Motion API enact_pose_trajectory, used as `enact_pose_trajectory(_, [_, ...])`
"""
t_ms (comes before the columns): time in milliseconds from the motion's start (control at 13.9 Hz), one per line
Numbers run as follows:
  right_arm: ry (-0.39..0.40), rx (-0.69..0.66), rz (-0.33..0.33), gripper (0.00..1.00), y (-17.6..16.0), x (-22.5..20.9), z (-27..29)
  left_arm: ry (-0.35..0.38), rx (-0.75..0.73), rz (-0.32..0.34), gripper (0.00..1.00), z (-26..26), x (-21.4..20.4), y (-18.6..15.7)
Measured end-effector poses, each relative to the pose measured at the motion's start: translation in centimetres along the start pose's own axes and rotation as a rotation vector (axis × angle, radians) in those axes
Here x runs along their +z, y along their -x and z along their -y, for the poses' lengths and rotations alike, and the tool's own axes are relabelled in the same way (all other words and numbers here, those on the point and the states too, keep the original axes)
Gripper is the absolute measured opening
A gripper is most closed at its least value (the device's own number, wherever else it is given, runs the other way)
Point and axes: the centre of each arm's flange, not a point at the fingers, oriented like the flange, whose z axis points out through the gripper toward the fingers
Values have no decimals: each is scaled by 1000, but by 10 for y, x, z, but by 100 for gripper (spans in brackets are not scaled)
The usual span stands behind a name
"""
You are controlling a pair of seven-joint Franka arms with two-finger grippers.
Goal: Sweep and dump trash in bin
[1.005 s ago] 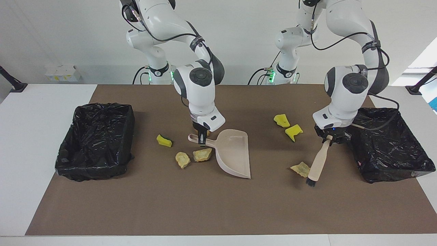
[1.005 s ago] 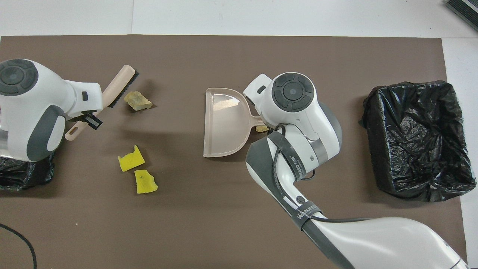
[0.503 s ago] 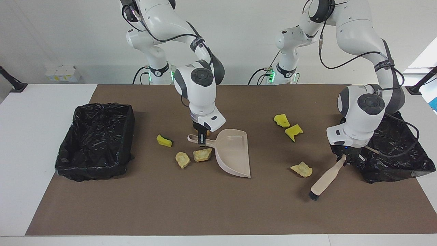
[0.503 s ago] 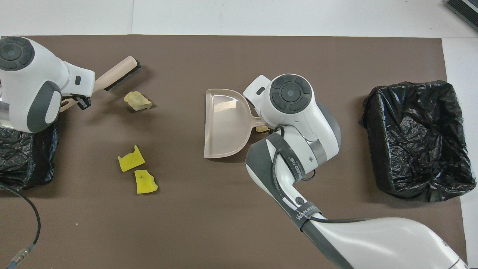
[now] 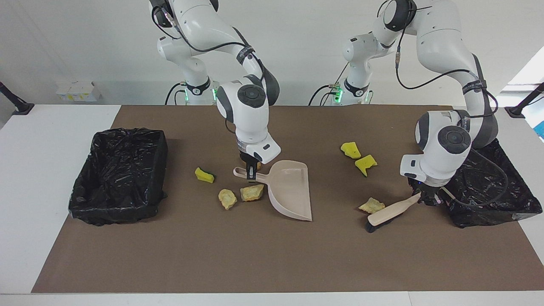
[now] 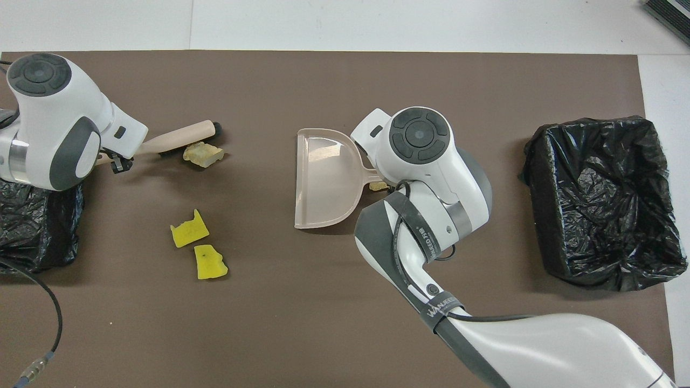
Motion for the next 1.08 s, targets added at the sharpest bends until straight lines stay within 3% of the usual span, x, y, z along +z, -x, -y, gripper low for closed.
enact_pose_trajectory(503, [-1, 3, 1, 32, 1, 1, 0, 66, 68, 91, 26, -82, -5, 3])
enact_pose_trajectory(1077, [-4, 5, 3, 32, 2, 2, 0, 63, -9, 72, 26, -77, -26, 30])
